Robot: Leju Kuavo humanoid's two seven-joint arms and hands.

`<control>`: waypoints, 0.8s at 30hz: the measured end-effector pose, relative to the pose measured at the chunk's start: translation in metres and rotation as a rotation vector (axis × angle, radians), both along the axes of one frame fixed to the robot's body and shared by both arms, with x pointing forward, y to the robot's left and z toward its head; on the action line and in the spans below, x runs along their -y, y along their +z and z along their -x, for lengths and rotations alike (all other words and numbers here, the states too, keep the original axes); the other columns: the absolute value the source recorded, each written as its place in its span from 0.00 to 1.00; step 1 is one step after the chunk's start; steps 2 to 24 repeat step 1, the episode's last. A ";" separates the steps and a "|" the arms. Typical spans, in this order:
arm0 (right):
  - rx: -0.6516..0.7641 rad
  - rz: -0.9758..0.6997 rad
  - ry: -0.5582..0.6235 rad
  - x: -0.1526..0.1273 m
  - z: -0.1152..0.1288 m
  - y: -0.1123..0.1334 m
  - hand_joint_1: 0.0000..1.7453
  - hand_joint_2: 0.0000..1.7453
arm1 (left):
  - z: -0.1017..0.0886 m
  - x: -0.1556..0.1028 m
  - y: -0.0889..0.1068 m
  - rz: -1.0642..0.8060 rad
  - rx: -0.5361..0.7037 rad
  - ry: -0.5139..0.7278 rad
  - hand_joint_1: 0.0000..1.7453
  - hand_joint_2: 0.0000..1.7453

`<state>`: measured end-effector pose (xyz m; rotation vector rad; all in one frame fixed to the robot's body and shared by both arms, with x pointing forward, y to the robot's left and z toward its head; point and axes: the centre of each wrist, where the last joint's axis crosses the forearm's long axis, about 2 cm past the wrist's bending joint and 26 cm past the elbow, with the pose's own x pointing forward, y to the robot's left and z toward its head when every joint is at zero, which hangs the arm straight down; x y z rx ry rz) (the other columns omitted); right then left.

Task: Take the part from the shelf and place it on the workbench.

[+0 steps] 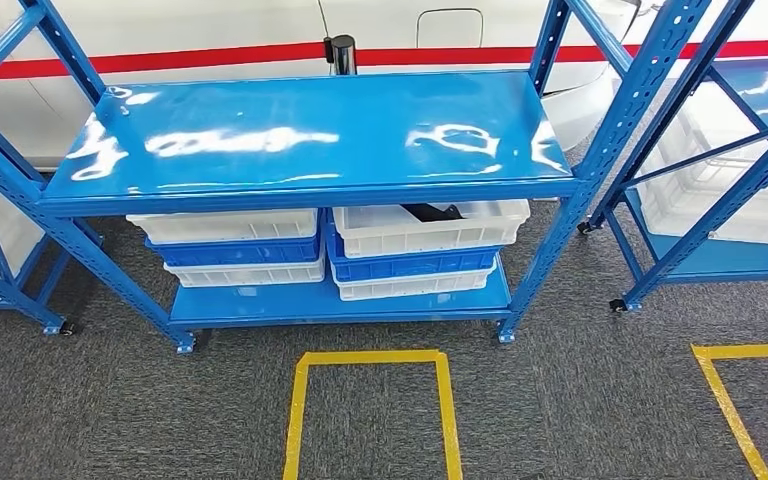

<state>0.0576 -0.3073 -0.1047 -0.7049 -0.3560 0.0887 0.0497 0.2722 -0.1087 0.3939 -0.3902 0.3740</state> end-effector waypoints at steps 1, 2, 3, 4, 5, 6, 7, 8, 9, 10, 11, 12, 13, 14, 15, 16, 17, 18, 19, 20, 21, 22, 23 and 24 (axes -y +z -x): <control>0.000 0.000 0.000 0.000 0.000 0.000 0.00 0.00 | 0.000 0.000 0.000 0.000 0.000 0.000 0.00 0.00; 0.000 0.000 0.000 0.000 0.000 0.000 0.00 0.00 | 0.000 0.000 0.000 0.000 0.000 0.000 0.00 0.00; 0.000 0.000 0.000 0.000 0.000 0.000 0.00 0.00 | 0.000 0.000 0.000 0.000 0.000 0.000 0.00 0.00; 0.000 0.000 0.000 0.000 0.000 0.000 0.00 0.00 | 0.000 0.000 0.000 0.000 0.000 0.000 0.00 0.00; 0.000 0.000 0.000 0.000 0.000 0.000 0.00 0.00 | 0.000 0.000 0.000 0.000 0.000 0.000 0.00 0.00; 0.000 0.000 0.000 0.000 0.000 0.000 0.00 0.00 | 0.000 0.000 0.000 0.000 0.000 0.000 0.00 0.00; 0.000 0.000 0.000 0.000 0.000 0.000 0.00 0.00 | 0.000 0.000 0.000 0.000 0.000 0.000 0.00 0.00; 0.000 0.000 0.000 0.000 0.000 0.000 0.00 0.00 | 0.000 0.000 0.000 0.000 0.000 0.000 0.00 0.00; 0.000 0.000 0.000 0.000 0.000 0.000 0.00 0.00 | 0.000 0.000 0.000 0.000 0.000 0.000 0.00 0.00; 0.000 0.000 0.000 0.000 0.000 0.000 0.00 0.00 | 0.000 0.000 0.000 0.000 0.000 0.000 0.00 0.00; 0.000 0.000 0.000 0.000 0.000 0.000 0.00 0.00 | 0.000 0.000 0.000 0.000 0.000 0.000 0.00 0.00; 0.000 0.000 0.000 0.000 0.000 0.000 0.00 0.00 | 0.000 0.000 0.000 0.000 0.000 0.000 0.00 0.00; 0.000 0.000 0.000 0.000 0.000 0.000 0.00 0.00 | 0.000 0.000 0.000 0.000 0.000 0.000 0.00 0.00; 0.000 0.000 0.000 0.000 0.000 0.000 0.00 0.00 | 0.000 0.000 0.000 0.000 0.000 0.000 0.00 0.00; 0.000 0.000 0.000 0.000 0.000 0.000 0.00 0.00 | 0.000 0.000 0.000 0.000 0.000 0.000 0.00 0.00; 0.000 0.000 0.000 0.000 0.000 0.000 0.00 0.00 | 0.000 0.000 0.000 0.000 0.000 0.000 0.00 0.00; 0.000 0.000 0.000 0.000 0.000 0.000 0.00 0.00 | 0.000 0.000 0.000 0.000 0.000 0.000 0.00 0.00; 0.000 0.000 0.000 0.000 0.000 0.000 0.00 0.00 | 0.000 0.000 0.000 0.000 0.000 0.000 0.00 0.00; 0.000 0.000 0.000 0.000 0.000 0.000 0.00 0.00 | 0.000 0.000 0.000 0.000 0.000 0.000 0.00 0.00; 0.000 0.000 0.000 0.000 0.000 0.000 0.00 0.00 | 0.000 0.000 0.000 0.000 0.000 0.000 0.00 0.00; 0.000 0.000 0.000 0.000 0.000 0.000 0.00 0.00 | 0.000 0.000 0.000 0.000 0.000 0.000 0.00 0.00; 0.000 0.000 0.000 0.000 0.000 0.000 0.00 0.00 | 0.000 0.000 0.000 0.000 0.000 0.000 0.00 0.00; 0.000 0.000 0.000 0.000 0.000 0.000 0.00 0.00 | 0.000 0.000 0.000 0.000 0.000 0.000 0.00 0.00; 0.000 0.000 0.000 0.000 0.000 0.000 0.00 0.00 | 0.000 0.000 0.000 0.000 0.000 0.000 0.00 0.00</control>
